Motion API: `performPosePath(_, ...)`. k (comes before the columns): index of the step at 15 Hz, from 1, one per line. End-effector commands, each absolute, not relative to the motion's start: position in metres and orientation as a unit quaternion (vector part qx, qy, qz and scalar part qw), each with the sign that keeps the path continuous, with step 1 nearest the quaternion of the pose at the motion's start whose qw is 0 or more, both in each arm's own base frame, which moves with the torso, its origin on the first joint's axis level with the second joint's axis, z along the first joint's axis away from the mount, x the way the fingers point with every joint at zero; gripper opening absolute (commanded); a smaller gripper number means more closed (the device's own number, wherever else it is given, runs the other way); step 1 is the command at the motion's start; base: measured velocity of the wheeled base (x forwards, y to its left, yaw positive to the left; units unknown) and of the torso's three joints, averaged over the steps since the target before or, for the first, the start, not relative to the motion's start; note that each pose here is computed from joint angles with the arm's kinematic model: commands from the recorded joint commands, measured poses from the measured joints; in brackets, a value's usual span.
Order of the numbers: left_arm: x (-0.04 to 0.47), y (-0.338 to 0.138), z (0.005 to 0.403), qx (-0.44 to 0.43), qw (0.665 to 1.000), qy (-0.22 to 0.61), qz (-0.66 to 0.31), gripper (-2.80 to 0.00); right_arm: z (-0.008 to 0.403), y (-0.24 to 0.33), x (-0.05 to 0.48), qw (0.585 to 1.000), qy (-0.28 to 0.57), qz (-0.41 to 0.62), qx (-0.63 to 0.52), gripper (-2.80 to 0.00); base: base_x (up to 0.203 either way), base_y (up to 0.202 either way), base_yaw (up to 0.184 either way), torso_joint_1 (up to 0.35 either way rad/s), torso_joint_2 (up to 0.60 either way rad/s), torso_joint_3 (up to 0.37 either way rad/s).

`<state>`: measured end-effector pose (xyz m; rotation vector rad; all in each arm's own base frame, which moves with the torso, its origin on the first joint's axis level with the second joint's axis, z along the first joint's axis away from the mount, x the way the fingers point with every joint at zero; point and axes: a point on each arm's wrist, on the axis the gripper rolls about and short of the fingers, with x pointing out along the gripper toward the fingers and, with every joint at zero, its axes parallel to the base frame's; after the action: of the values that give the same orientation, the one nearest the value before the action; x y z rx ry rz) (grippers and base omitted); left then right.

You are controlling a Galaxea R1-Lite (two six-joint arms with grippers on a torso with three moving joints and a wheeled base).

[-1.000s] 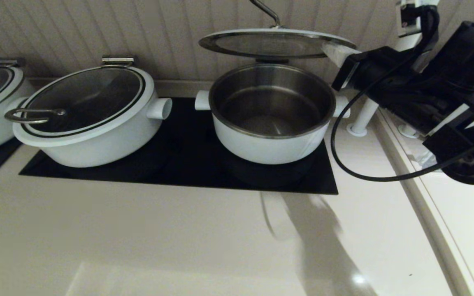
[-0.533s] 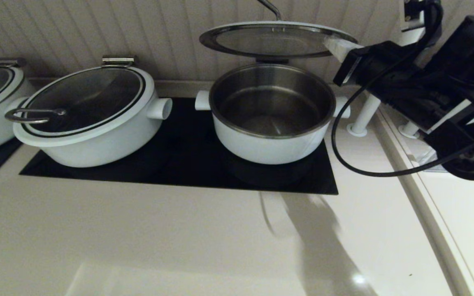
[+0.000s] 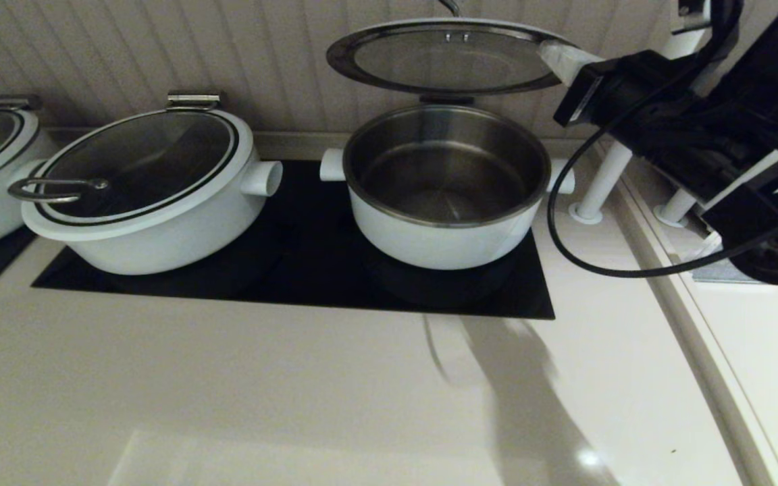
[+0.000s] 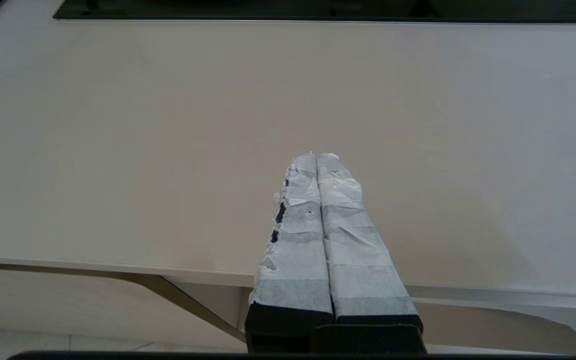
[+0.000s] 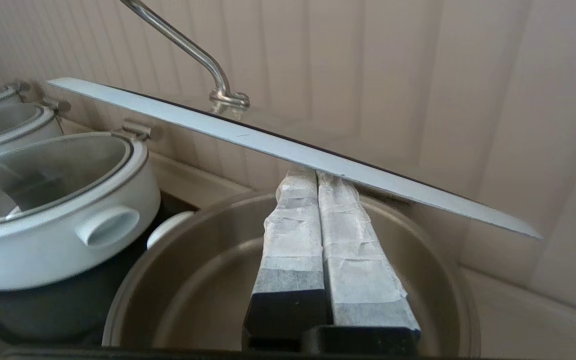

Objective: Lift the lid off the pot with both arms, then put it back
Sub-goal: Open the pot lid completely

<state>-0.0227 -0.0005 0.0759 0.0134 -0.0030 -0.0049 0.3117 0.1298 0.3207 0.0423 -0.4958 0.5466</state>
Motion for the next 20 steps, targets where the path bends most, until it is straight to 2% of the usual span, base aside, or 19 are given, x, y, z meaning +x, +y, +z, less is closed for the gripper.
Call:
performPosePath(1, -0.023, -0.001, 0.076, 0.007, 1.000, -0.002, -0.002, -2.80, 0.324, 0.129, 0.312, 0.930, -0.252, 0.266, 0.021, -2.80, 0.000, 0.000, 0.000, 0.000, 0.00, 0.000)
performPosePath(20, -0.023, -0.001, 0.076, 0.007, 1.000, -0.002, -0.002, -2.80, 0.348, 0.098, 0.350, 0.923, -0.304, 0.235, 0.000, -2.80, 0.000, 0.000, 0.000, 0.000, 0.00, 0.000)
